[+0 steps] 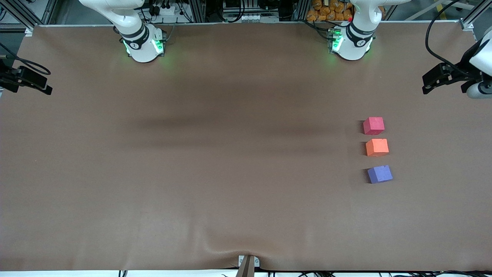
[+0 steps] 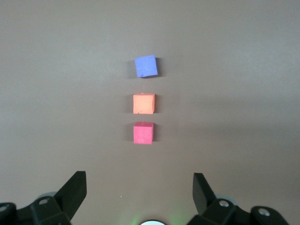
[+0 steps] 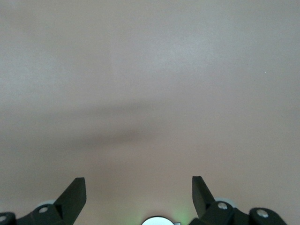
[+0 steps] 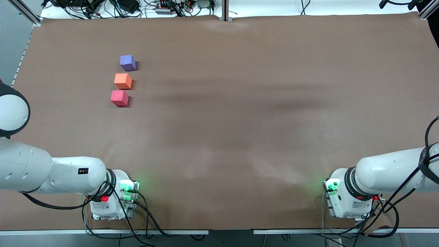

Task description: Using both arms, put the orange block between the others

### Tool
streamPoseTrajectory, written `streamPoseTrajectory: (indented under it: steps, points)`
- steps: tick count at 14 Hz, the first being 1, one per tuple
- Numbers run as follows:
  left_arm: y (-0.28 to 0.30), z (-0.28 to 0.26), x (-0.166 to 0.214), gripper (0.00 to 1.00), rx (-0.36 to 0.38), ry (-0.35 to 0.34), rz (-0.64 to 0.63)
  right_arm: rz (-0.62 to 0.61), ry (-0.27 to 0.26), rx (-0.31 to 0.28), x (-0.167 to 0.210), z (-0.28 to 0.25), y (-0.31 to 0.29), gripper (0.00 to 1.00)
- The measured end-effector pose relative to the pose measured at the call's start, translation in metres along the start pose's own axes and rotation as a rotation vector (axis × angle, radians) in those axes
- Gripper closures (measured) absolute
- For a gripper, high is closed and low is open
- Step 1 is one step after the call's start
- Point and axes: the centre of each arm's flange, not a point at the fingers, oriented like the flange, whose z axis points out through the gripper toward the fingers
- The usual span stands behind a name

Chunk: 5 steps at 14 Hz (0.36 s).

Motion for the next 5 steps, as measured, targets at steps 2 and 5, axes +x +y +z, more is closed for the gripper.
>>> streamPoseTrajectory:
  steps: [2, 5]
  points:
    - [-0.0002, -0.0029, -0.0080, 0.00, -0.006, 0.003, -0.002, 0.000, 0.000, 0.000, 0.0000, 0.0000, 0.0000, 0.00]
    - [0.0009, -0.0066, -0.0119, 0.00, -0.019, 0.009, -0.001, 0.000, 0.000, 0.000, 0.0000, 0.0000, 0.0000, 0.00]
